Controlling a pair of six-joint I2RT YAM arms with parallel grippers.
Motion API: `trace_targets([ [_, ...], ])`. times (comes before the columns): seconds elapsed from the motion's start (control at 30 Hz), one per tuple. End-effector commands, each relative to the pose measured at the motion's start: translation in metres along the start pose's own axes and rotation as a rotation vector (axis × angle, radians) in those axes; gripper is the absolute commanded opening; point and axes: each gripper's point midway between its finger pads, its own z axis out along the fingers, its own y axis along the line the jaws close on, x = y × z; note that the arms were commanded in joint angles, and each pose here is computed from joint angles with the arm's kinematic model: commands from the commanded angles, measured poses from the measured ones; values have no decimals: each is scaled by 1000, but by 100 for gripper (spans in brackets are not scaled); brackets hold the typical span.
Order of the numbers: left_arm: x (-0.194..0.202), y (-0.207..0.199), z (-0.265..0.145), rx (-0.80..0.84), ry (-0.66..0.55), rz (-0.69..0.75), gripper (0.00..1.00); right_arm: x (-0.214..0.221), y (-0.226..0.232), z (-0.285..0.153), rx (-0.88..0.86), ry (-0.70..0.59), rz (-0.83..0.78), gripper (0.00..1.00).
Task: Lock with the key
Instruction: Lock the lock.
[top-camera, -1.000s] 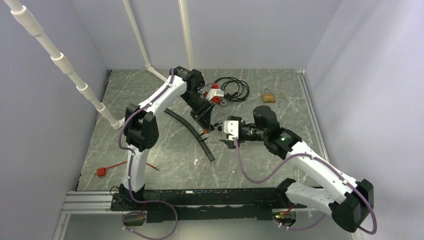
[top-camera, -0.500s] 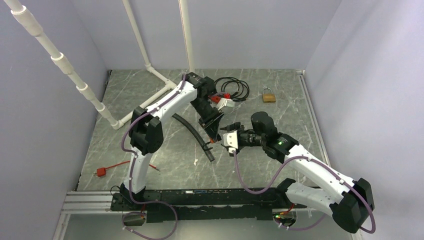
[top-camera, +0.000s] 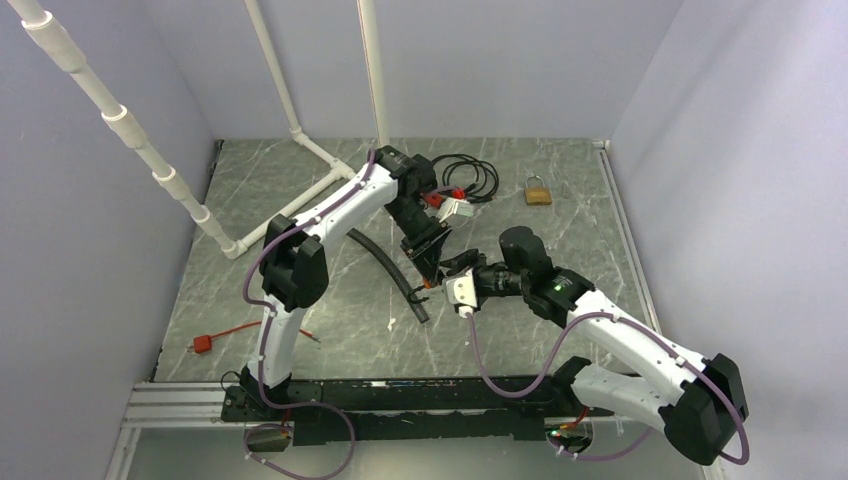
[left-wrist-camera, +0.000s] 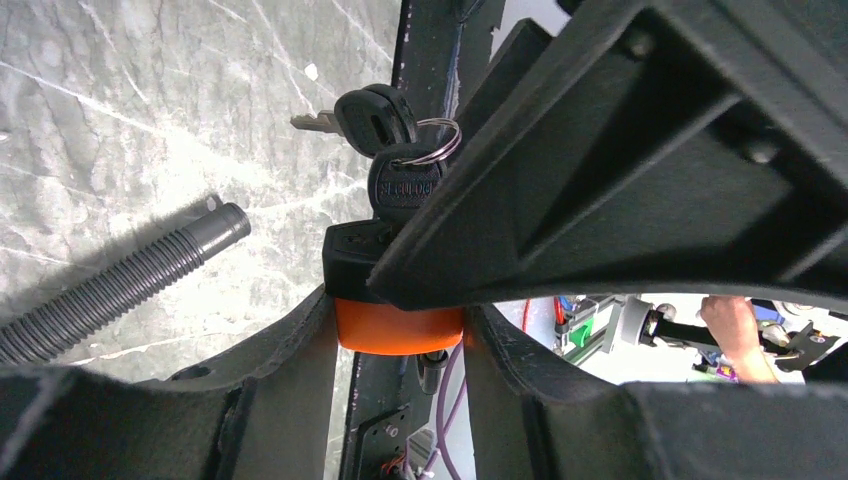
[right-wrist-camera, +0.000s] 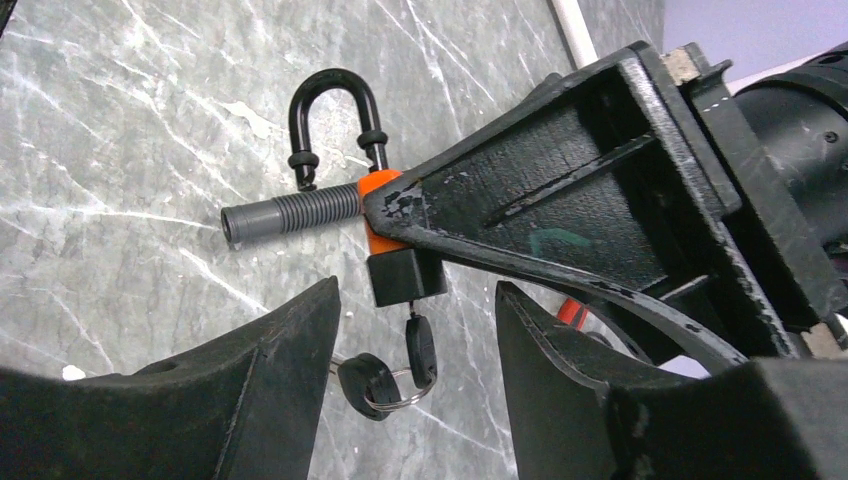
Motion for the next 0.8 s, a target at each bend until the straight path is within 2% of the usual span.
trace_targets([
  [0.0, 1, -46, -14, 104, -21, -19, 0, -4, 7, 5, -35, -37, -55, 57],
  [0.33, 4, -50, -15, 109, -23, -3, 0, 1, 3, 19, -56, -37, -89, 48],
  [0.5, 7, -51, -19, 105, -31, 8, 2, -3, -4, 19, -40, -45, -90, 28],
  [0.53, 8, -51, -21, 103, -35, 9, 8, -4, -5, 18, -36, -46, -86, 21],
  [0.63, 8, -45, -35, 74, -76, 11, 38, -7, -10, 14, -8, -43, -47, 0],
  [0.77, -2, -34, -78, -23, -243, 38, 80, -13, -24, 4, 57, -37, 38, 0],
])
